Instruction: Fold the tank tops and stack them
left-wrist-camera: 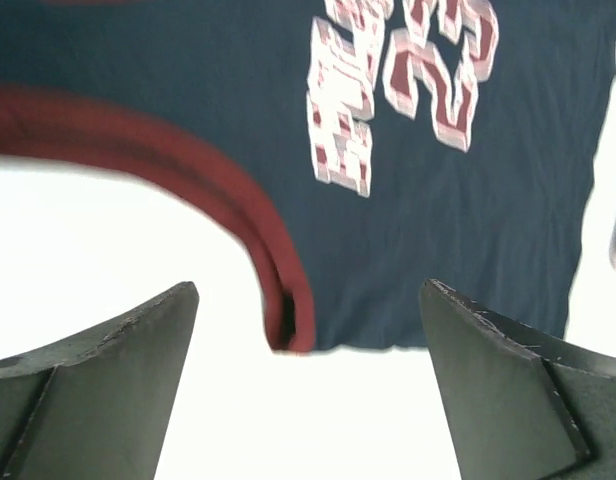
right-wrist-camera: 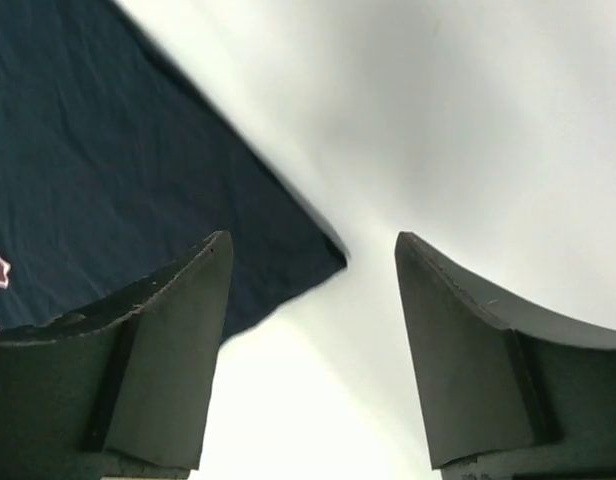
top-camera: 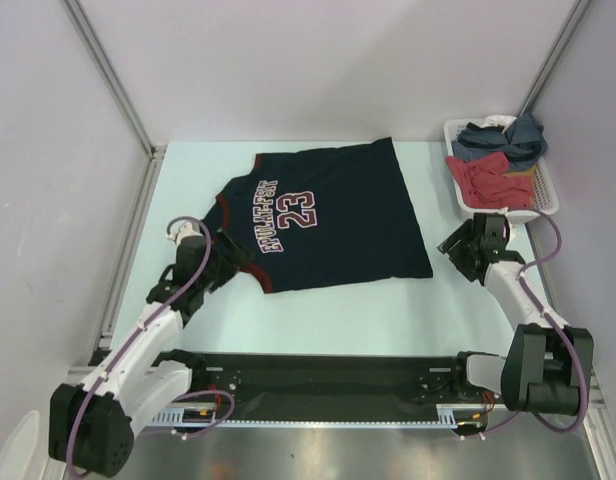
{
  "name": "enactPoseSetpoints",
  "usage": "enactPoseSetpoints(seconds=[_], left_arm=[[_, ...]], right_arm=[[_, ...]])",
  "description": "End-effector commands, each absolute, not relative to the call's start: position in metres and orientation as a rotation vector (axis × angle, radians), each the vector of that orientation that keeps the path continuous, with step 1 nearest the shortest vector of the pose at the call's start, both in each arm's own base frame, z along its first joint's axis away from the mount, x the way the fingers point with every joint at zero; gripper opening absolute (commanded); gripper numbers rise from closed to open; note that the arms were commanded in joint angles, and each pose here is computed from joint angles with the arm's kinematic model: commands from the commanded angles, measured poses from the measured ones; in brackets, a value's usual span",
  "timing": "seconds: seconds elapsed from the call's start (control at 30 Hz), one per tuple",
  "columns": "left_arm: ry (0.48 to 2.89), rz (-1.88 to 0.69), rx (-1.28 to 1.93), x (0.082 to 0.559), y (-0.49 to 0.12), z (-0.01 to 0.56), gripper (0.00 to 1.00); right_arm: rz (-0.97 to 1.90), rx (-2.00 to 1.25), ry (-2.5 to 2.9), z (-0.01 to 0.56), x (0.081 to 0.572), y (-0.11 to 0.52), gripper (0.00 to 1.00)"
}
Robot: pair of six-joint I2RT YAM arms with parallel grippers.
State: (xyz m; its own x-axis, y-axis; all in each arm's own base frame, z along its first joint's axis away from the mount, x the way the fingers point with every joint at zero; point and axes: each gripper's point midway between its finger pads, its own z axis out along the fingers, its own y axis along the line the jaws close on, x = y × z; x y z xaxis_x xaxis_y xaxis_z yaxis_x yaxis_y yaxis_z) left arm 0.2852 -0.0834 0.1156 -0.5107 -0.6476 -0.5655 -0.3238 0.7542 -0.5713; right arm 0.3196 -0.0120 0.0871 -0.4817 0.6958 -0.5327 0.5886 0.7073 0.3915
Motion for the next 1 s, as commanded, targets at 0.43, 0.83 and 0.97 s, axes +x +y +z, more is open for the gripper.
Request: enactPoseSetpoints(seconds=[0.43,0.83,0.97], left_arm=[[2.284,-0.668,-0.838,0.233,-0.137,0.054,0.9],[2.296,-0.604,-0.909,0.242,-0.144,0.049,0.86],[2.311,-0.59,-0.935,0.243,-0.149,0.042,0.85]], right_arm=[[0.42,1.099,2.28,0.043,0.303,0.035,0.63],[0.281,1.18,2.297,0.014,0.303,0.037,0.17],[0.23,1.167,2.271,0.019,0.299,0.029,0.06]])
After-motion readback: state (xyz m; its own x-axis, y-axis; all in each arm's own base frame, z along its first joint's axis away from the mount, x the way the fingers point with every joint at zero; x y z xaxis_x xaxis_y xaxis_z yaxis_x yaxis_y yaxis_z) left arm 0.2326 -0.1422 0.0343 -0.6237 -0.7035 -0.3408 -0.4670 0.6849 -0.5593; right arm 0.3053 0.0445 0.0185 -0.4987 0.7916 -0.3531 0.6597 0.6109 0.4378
